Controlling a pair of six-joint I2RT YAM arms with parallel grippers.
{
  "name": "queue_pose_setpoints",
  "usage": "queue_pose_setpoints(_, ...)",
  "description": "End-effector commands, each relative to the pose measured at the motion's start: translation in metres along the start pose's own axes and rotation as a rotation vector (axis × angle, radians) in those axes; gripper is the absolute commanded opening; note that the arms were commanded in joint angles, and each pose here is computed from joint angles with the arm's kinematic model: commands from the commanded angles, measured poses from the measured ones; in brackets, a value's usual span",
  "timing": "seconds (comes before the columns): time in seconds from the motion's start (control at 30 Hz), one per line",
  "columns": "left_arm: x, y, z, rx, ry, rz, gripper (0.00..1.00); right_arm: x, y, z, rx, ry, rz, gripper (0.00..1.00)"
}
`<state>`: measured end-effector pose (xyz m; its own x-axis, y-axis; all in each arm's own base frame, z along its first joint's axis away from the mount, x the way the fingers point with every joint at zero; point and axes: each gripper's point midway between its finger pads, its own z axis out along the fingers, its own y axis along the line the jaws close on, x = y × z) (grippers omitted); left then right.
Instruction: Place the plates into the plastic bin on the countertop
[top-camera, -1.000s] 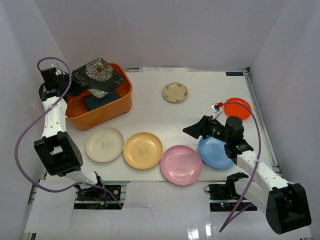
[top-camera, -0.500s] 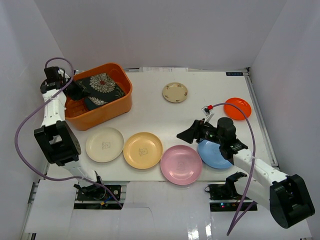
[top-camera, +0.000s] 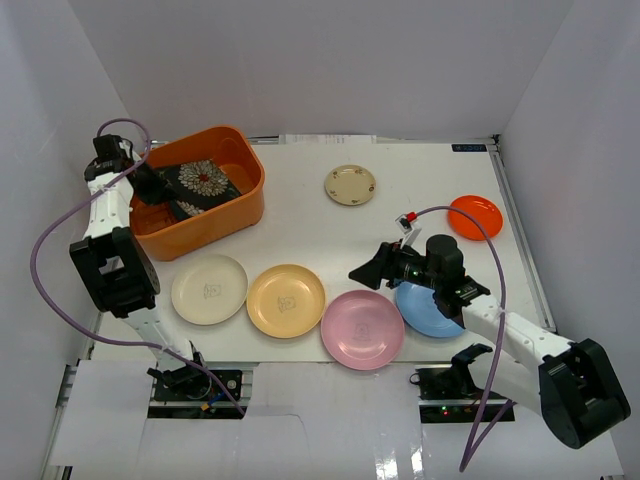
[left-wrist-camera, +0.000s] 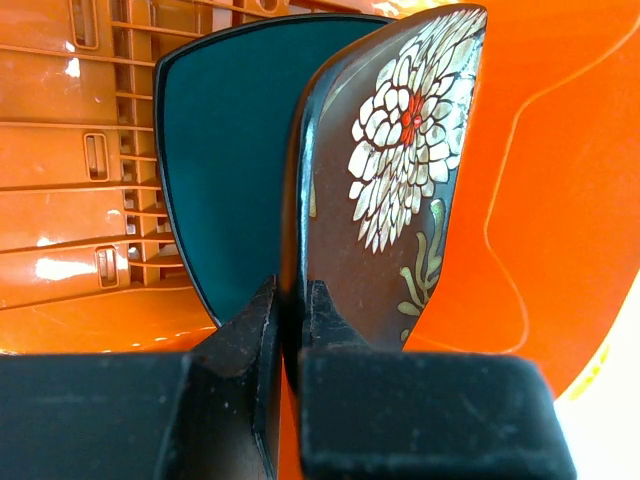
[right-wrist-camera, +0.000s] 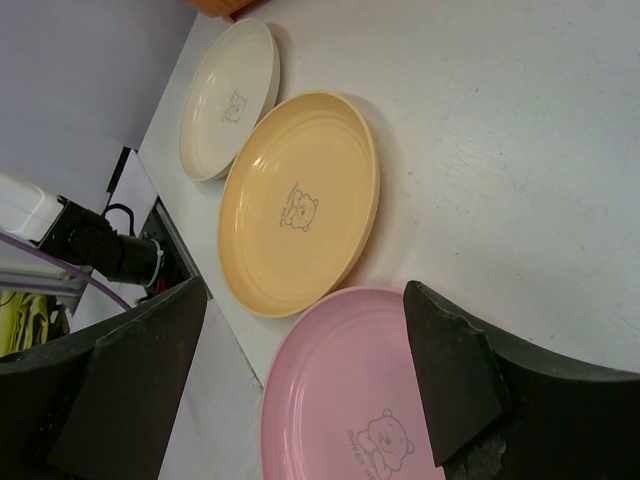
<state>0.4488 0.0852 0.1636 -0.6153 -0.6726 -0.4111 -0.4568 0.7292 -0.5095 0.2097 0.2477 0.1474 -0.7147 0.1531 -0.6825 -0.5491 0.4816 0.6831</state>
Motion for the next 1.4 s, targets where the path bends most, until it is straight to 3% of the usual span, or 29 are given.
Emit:
queue_pose_setpoints(0.0,-0.024,-0.028,-0.020,0.101,-0.090,0.040,0.00,-0.015,0.008,0.004,-0.013,-0.034,-0.050,0.86)
queue_pose_setpoints(0.13,-0.021,-0.021,-0.013,0.082,-0.082,0.036,0.00,-0.014,0.008,0.006,-0.005,-0.036,-0.051,0.86)
queue_pose_setpoints(0.27,-0.018,-0.012,-0.008,0.047,-0.081,0.031,0.18,-0.013,0.007,0.007,-0.002,-0.029,-0.050,0.86)
queue_pose_setpoints(0.6,-0.011,0.008,-0.005,-0.031,-0.091,0.047,0.42,-0.010,0.006,0.010,0.011,-0.028,-0.047,0.86)
queue_pose_setpoints(0.87,-0.020,0.001,-0.028,-0.060,-0.193,0.090,0.90,-0.005,0.004,0.016,0.033,-0.001,-0.058,0.85)
queue_pose_setpoints(0.93,-0.024,-0.009,-0.042,-0.046,-0.237,0.101,0.98,-0.004,0.004,0.017,0.038,0.005,-0.061,0.85)
queue_pose_setpoints(1.13,-0.025,-0.035,-0.070,0.003,-0.362,0.132,0.98,0.000,0.004,0.021,0.061,0.031,-0.071,0.84)
queue_pose_setpoints(1.37,-0.018,-0.105,-0.165,0.203,-0.653,0.221,0.98,-0.004,-0.001,0.022,0.125,0.041,-0.108,0.70)
